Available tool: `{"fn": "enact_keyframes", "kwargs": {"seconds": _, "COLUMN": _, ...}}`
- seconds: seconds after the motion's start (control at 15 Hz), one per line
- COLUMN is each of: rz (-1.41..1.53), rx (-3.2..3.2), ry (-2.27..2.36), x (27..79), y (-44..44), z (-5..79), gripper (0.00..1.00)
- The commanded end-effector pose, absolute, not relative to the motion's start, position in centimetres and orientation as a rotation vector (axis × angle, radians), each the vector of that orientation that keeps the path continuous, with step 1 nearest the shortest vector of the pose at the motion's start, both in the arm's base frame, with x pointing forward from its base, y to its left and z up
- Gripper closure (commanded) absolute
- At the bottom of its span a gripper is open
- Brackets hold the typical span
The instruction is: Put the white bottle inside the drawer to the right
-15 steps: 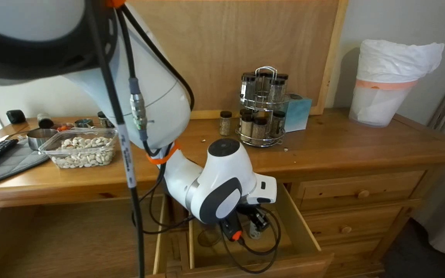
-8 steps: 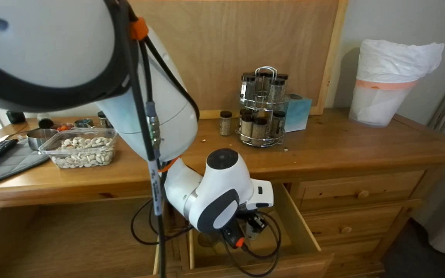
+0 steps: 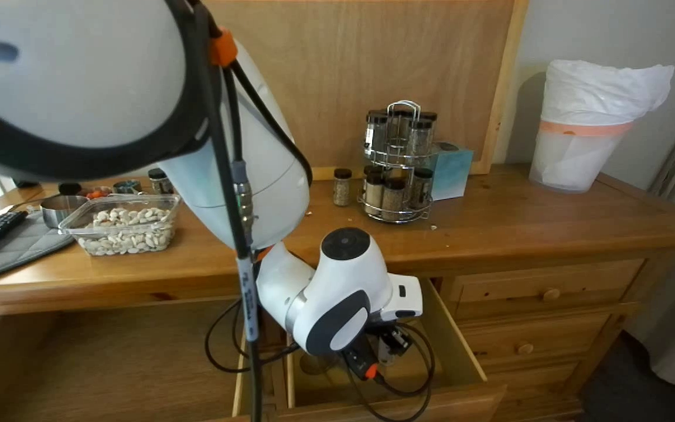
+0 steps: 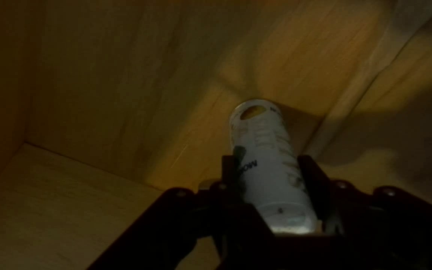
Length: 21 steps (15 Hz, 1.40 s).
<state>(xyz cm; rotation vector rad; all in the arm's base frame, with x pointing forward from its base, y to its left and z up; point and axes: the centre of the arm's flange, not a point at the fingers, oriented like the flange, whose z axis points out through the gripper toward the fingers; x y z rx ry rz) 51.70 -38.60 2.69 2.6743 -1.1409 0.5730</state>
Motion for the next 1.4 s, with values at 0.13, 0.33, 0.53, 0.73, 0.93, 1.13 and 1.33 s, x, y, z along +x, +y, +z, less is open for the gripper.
{"fn": "enact_keyframes", "kwargs": {"seconds": 0.13, "rz": 0.55, "rx": 2.638, "ry": -1.219, "x": 51.4, "y": -41.0, "z": 1.0, "gripper": 0.81}}
{"fn": "enact_keyframes", "kwargs": {"seconds": 0.33, "rz": 0.545, "rx": 2.652, "ry": -1.237, "x": 51.5, "y": -41.0, "z": 0.7, "gripper": 0.81}}
{"fn": "enact_keyframes", "kwargs": {"seconds": 0.53, "rz": 0.513, "rx": 2.663, "ry": -1.257, "x": 51.6, "y": -41.1, "z": 0.7, "gripper": 0.31}}
{"fn": "enact_keyframes", "kwargs": {"seconds": 0.73, "rz": 0.459, "rx": 2.675, "ry": -1.263, "x": 51.2, "y": -41.3, "z": 0.6, "gripper": 0.17}}
{"fn": "enact_keyframes", "kwargs": {"seconds": 0.93, "rz": 0.425, "rx": 2.675, "ry": -1.267, "x": 50.6, "y": -41.4, "z": 0.4, "gripper": 0.01}}
{"fn": "enact_keyframes", "kwargs": {"seconds": 1.13, "rz": 0.38, "rx": 2.686, "ry": -1.271, "x": 50.1, "y": -41.3, "z": 1.2, "gripper": 0.0}}
{"fn": "enact_keyframes", "kwargs": {"seconds": 1.33, "rz": 0.323, "rx": 2.727, "ry": -1.251, "x": 49.7, "y": -40.7, "z": 3.0, "gripper": 0.0}}
